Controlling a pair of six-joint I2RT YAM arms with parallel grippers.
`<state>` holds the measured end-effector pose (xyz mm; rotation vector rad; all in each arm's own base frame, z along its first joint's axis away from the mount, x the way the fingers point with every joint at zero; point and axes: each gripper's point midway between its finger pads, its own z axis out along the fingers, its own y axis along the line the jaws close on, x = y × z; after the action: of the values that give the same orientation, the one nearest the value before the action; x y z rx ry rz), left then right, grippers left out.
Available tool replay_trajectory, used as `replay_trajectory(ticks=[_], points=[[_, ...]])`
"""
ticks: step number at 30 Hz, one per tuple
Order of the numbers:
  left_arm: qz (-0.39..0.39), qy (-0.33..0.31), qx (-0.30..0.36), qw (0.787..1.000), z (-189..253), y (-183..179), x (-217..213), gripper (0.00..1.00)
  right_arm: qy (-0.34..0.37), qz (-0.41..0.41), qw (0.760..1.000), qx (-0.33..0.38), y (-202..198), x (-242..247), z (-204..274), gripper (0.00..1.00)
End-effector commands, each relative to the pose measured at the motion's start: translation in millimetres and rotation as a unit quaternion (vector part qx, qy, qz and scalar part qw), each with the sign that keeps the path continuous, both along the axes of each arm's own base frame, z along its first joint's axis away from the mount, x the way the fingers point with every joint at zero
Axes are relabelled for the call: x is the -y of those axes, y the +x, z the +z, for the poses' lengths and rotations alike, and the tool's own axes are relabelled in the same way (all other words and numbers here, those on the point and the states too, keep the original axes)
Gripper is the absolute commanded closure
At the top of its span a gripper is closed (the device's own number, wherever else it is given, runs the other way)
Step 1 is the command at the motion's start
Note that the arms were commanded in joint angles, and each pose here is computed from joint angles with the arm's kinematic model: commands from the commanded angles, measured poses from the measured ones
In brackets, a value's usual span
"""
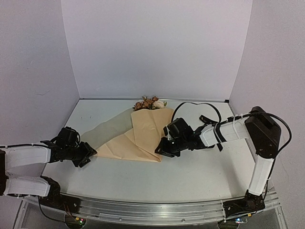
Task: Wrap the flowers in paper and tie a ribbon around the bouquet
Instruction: Press the fold line on the 2/3-folded wrapping paper.
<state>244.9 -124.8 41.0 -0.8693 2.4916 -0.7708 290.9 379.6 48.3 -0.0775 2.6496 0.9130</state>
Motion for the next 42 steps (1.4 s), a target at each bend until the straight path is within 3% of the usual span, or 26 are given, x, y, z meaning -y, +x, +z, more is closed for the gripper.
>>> replay_trajectory(ticks=[1,19,28,42], points=[[0.008,-0.012,0.017,1.0,3.7,7.0,1.1,0.41,0.013,-0.002,1.0,-0.006,4.7,-12.0,-5.3,0.76],[0.045,0.001,0.021,0.999,-6.4,15.2,-8.6,0.38,0.015,-0.003,1.0,-0.002,12.1,-20.9,-8.7,0.73],[0.039,-0.004,0.028,0.999,-13.7,29.3,-2.3,0.47,0.005,0.001,1.0,-0.003,14.4,-23.0,-13.4,0.73],[0.029,0.024,0.038,0.999,-19.4,41.4,-4.0,0.71,-0.017,0.033,0.999,0.019,31.5,-51.6,-1.9,0.73]])
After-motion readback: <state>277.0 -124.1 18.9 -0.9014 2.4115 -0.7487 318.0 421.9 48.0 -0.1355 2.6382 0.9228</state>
